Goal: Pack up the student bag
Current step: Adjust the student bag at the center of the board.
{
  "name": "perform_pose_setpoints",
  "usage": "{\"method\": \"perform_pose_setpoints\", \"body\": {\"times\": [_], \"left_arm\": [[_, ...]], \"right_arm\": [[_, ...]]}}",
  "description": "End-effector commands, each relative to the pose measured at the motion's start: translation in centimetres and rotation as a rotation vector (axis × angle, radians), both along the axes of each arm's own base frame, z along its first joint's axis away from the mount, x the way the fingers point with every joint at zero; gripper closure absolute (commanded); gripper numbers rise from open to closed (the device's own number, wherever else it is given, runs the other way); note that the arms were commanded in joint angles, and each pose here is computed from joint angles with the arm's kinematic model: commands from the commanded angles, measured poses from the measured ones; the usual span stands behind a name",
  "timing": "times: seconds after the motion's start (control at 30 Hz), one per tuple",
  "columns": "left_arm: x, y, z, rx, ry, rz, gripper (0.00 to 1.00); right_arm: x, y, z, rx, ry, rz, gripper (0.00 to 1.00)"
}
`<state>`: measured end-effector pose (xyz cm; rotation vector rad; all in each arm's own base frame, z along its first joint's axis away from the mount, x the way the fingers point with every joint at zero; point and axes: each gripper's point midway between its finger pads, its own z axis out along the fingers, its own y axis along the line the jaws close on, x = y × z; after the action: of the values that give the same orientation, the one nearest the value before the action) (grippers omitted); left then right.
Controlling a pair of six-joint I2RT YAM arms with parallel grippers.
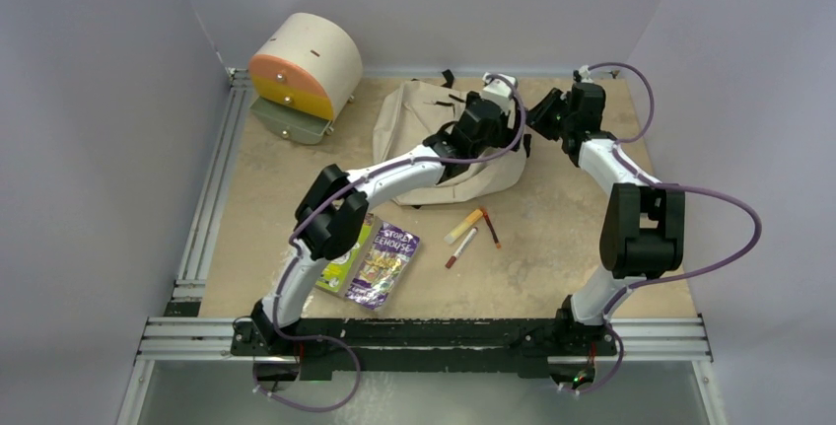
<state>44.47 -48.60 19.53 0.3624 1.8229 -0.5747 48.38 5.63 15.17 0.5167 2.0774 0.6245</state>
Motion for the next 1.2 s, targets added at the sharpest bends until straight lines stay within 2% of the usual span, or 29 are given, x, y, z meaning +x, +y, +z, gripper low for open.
{"method": "perform_pose_setpoints", "body": {"times": [0.0,0.23,0.43,0.57,0.8,0.93,1.03,1.17], "left_arm": [[2.0,-0.3,2.0,0.025,-0.092,0.031,0.18],[3.8,-1.0,0.3,0.101,-0.125,0.061,0.17],[4.3,-0.3,-1.3,0.130,-0.114,0.101,0.18],[4.3,0.4,-0.8,0.117,-0.115,0.131,0.32],[3.8,1.5,0.5,0.019,-0.078,0.124,0.79],[3.4,2.5,0.7,-0.065,-0.003,0.095,1.00],[3.0,3.2,0.8,-0.126,0.036,0.061,1.00],[2.5,3.5,1.2,-0.171,0.052,0.012,1.00]], "right_arm": [[0.3,0.3,2.1,0.002,-0.065,0.023,0.69],[-1.3,-1.2,2.5,0.003,-0.073,-0.092,0.67],[-1.8,-0.9,2.8,0.014,-0.083,-0.080,0.67],[-2.1,-0.8,2.8,0.011,-0.085,-0.071,0.67],[-2.7,-0.2,2.3,0.005,-0.081,-0.022,0.66],[-3.1,0.1,2.2,0.002,-0.085,0.000,0.58],[-3.5,0.5,2.5,0.021,-0.097,0.021,0.50],[-3.3,1.7,3.0,0.075,-0.109,0.068,0.46]]}}
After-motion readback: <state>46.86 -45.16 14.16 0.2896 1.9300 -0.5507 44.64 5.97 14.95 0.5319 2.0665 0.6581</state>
